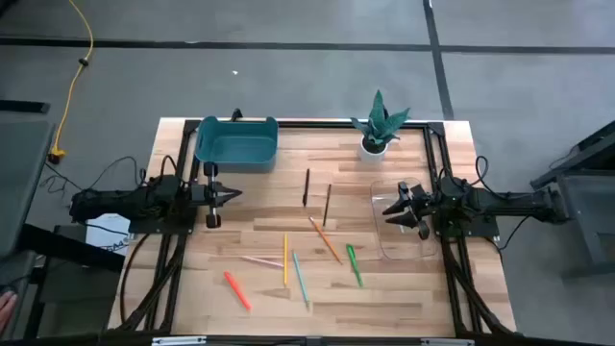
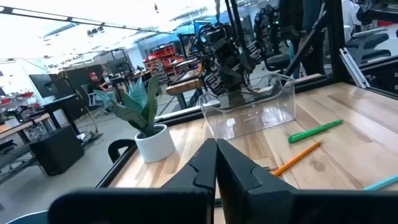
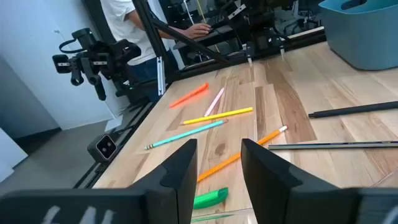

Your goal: Sort pens & pencils

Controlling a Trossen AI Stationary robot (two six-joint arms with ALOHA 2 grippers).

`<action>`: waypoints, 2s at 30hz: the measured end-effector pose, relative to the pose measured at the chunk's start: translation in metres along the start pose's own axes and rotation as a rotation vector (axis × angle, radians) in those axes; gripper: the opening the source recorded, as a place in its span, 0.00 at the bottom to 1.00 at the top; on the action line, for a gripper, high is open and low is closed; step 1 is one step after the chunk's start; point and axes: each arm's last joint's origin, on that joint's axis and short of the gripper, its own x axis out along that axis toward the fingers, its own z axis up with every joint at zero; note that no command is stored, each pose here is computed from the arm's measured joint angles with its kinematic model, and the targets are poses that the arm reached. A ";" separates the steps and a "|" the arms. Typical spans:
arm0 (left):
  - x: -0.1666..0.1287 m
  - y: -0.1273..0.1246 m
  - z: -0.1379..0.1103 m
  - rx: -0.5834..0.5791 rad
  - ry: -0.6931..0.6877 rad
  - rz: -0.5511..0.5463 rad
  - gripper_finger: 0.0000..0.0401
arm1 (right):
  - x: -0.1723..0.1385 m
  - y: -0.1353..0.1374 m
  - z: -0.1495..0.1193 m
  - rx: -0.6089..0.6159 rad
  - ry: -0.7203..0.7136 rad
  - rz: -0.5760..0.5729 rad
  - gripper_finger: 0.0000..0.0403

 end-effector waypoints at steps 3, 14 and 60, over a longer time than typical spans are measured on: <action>0.000 0.000 0.000 0.000 0.000 0.000 0.00 | 0.000 0.000 0.000 0.000 0.000 0.000 0.28; 0.000 0.000 0.000 0.000 0.000 0.000 0.00 | 0.000 0.000 0.000 0.000 0.000 0.000 0.28; 0.000 0.001 0.000 0.215 0.013 0.032 0.00 | 0.000 0.000 0.000 0.000 0.000 0.000 0.28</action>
